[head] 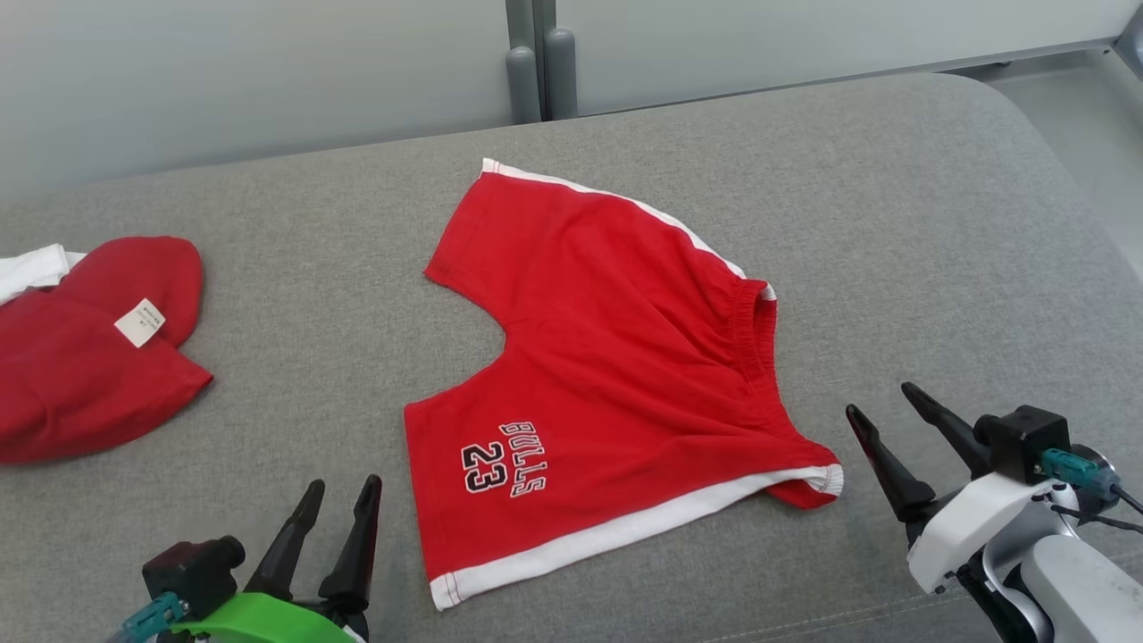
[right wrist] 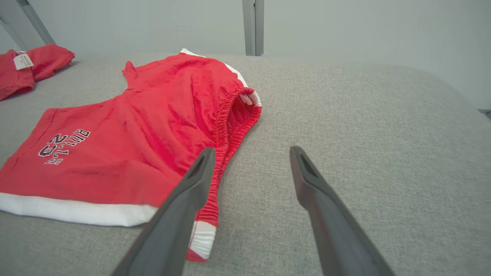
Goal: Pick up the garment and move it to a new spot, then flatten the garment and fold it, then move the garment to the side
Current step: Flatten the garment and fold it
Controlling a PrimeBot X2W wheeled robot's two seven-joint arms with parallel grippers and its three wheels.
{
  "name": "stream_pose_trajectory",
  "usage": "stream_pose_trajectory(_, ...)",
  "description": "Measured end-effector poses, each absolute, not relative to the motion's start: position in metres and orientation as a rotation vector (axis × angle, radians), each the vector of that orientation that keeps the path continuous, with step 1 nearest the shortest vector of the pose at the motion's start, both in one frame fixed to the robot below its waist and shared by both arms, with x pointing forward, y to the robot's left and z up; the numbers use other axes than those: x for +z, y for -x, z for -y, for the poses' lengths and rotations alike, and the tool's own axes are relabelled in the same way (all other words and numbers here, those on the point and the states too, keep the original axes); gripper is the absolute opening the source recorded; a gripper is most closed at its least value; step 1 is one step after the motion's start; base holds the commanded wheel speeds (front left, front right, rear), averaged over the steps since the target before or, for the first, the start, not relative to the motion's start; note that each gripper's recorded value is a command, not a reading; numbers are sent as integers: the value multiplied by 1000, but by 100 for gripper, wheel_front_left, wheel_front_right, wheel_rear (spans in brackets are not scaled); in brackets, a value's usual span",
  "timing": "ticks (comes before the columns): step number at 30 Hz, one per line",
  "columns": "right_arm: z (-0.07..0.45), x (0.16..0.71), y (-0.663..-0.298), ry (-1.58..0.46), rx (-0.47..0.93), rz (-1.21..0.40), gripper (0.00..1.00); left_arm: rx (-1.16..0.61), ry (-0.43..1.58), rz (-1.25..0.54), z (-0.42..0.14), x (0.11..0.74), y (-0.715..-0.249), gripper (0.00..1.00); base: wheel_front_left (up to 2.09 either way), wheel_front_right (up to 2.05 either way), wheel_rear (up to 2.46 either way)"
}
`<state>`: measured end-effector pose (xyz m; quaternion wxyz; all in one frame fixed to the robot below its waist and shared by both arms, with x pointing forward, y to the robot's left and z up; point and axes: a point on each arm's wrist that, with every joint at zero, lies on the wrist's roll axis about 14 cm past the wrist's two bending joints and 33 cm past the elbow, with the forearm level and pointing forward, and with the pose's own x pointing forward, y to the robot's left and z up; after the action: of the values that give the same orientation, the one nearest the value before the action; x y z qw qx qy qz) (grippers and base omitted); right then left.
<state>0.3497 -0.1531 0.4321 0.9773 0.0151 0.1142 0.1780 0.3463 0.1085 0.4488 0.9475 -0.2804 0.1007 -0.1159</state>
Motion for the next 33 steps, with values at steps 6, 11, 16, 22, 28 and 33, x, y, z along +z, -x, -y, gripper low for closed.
stream_pose_trajectory(6,160,448,-356,-16,339,-175,100,-249,572,-148,-104,465,-355,100,0,0,0)
stream_pose_trajectory(11,170,473,-369,5,294,-95,100,-264,590,-80,-96,486,-365,100,0,0,0)
stream_pose_trajectory(16,174,512,-389,11,245,32,100,-287,568,-16,-87,507,-375,100,0,0,0)
stream_pose_trajectory(22,168,545,-400,-19,220,135,100,-275,533,38,-87,522,-383,100,0,0,0)
stream_pose_trajectory(28,153,562,-402,-68,221,192,100,-216,487,57,-96,525,-386,100,0,0,0)
stream_pose_trajectory(33,146,568,-403,-113,197,212,100,-159,476,76,-110,528,-390,100,0,0,0)
